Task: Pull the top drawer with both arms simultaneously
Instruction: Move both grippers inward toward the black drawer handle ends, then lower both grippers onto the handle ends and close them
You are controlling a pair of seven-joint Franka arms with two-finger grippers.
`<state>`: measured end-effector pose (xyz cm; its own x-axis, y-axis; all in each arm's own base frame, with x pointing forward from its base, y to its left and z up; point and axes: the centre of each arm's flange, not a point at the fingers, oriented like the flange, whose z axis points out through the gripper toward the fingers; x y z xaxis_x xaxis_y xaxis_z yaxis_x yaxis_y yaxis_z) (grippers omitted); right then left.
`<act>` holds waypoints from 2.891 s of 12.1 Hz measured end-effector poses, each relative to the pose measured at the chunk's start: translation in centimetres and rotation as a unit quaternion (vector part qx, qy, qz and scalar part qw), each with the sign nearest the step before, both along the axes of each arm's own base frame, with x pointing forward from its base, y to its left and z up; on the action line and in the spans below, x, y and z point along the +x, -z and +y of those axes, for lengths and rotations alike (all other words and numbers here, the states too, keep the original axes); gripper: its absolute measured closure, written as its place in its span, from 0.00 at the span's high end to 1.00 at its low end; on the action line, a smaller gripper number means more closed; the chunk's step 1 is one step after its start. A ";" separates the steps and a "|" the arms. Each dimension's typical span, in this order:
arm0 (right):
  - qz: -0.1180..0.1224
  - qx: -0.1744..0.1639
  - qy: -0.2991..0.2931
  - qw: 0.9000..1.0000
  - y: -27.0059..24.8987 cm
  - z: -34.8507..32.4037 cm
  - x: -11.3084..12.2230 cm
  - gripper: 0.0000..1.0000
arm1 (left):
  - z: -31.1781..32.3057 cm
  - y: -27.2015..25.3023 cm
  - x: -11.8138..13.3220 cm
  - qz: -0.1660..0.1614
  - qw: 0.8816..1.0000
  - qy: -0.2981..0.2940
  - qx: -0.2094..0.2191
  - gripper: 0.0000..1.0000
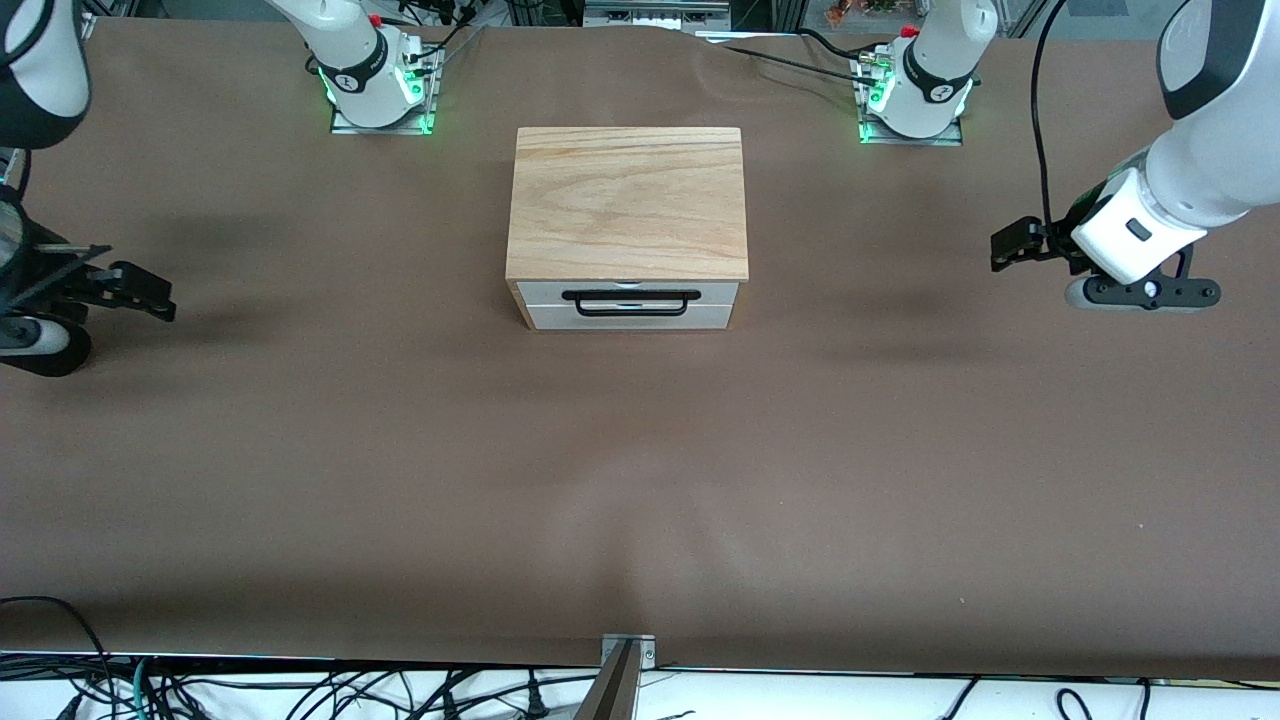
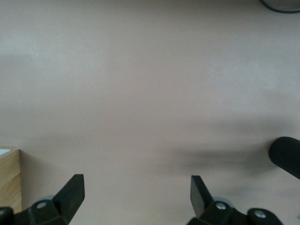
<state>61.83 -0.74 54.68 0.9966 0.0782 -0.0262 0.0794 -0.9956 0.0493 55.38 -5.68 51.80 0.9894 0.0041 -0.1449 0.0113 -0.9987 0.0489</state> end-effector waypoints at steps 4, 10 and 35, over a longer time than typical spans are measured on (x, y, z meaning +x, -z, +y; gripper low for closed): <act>0.021 0.036 -0.014 0.999 2.6 3.4 0.8 1.00 | -0.1 5.0 0.5 -0.009 1.000 -0.008 -0.010 1.00; 0.068 0.259 0.037 0.963 8.0 8.0 2.6 1.00 | 0.0 13.3 0.7 -0.013 0.999 -0.022 -0.018 1.00; 0.026 0.662 -0.051 0.747 37.7 26.0 -7.0 1.00 | -17.2 33.8 -2.2 -0.114 0.758 -0.049 -0.640 0.97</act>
